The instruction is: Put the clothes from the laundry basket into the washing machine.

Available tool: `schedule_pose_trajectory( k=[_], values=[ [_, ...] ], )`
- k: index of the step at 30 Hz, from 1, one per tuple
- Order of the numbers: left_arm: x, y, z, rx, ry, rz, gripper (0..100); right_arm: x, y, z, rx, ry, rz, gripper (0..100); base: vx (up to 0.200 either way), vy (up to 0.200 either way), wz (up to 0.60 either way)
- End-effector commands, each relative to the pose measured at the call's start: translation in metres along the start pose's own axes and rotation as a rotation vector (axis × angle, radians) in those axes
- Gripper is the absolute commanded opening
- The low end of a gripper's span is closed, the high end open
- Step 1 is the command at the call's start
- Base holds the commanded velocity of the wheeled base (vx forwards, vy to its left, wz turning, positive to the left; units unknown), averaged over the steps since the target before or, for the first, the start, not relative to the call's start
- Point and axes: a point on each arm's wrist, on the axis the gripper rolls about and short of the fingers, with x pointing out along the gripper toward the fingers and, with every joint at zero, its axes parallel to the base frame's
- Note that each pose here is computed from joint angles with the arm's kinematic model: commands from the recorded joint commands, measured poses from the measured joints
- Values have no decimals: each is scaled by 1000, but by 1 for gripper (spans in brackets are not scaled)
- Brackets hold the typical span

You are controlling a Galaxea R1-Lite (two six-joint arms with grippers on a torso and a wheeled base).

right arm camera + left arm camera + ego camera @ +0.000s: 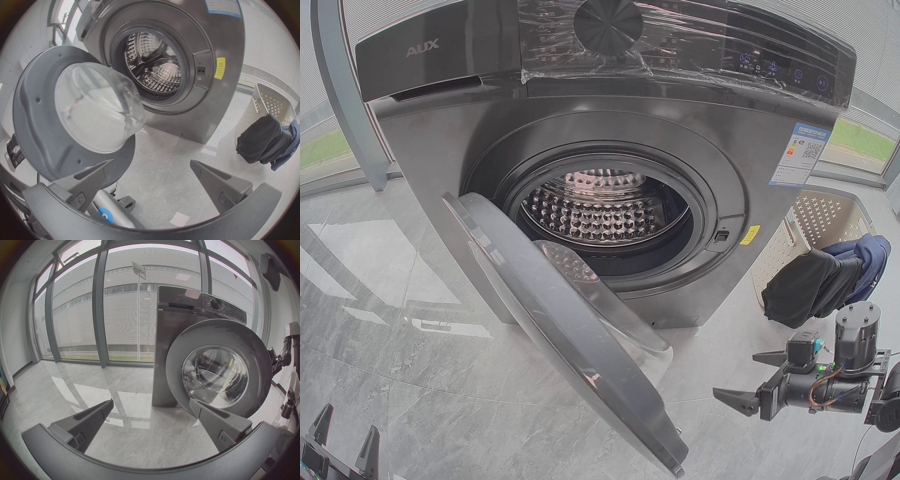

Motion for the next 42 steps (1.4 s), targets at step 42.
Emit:
schedule_pose_trajectory(
  k=[42],
  values=[
    [0,0,-4,-1,5,1,100,132,52,41,66,-52,72,100,-57,0,0]
  ],
)
